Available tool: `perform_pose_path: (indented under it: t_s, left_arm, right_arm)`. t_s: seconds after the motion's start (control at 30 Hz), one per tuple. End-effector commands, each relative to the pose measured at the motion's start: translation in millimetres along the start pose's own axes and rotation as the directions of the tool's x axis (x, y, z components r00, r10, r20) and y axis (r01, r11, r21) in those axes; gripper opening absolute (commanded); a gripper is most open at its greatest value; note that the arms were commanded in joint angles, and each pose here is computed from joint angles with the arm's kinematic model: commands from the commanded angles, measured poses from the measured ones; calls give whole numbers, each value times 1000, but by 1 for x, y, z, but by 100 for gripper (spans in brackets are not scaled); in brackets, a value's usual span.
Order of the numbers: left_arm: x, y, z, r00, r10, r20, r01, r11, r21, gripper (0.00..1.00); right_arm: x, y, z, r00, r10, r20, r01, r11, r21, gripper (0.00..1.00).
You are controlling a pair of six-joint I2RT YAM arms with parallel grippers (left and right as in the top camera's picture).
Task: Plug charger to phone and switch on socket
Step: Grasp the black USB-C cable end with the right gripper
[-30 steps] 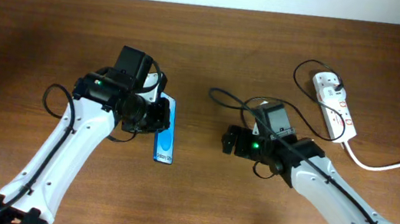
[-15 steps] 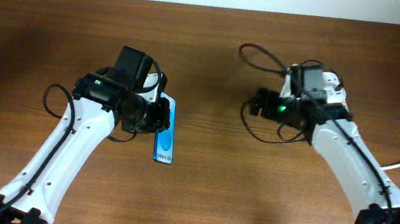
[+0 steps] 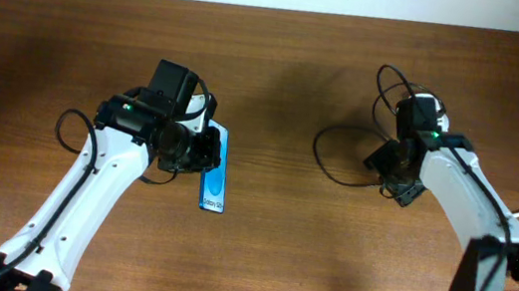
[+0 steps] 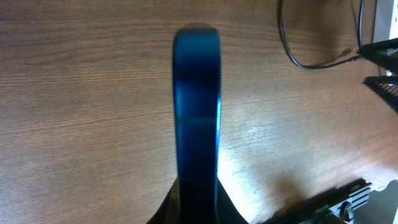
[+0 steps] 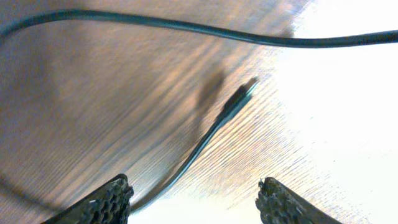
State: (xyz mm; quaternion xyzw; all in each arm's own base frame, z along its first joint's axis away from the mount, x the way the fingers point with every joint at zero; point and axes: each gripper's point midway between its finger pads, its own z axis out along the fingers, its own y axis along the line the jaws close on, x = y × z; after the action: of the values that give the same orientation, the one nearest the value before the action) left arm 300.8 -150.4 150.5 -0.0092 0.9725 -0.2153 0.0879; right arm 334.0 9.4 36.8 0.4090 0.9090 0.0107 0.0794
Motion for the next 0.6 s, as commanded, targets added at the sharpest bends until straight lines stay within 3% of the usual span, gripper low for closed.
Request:
perform_pose_path:
  t_s: [0.0, 0.17, 0.27, 0.33, 0.47, 0.57]
  left_arm:
    - [-4, -9, -11, 999, 23, 27, -23, 999, 29, 0]
    - [-1, -7, -11, 1000, 17, 13, -17, 1000, 24, 0]
    - [-1, -7, -11, 1000, 17, 13, -17, 1000, 24, 0]
    - [-1, -7, -11, 1000, 17, 13, -17, 1000, 24, 0]
    - [-1, -7, -11, 1000, 17, 13, -17, 1000, 23, 0]
    - [-1, -7, -11, 1000, 18, 14, -18, 1000, 24, 0]
  right_arm:
    - [2, -17, 27, 997, 79, 2, -78, 991, 111, 64]
    - [-2, -21, 40, 996, 81, 22, -83, 985, 150, 51]
    - [-2, -23, 40, 996, 86, 30, -90, 983, 162, 19]
    - [-3, -23, 31, 998, 66, 26, -69, 985, 158, 4]
    - [-11, -17, -16, 998, -15, 57, 9, 994, 105, 4]
    - [-1, -15, -71, 983, -166, 79, 168, 986, -11, 4]
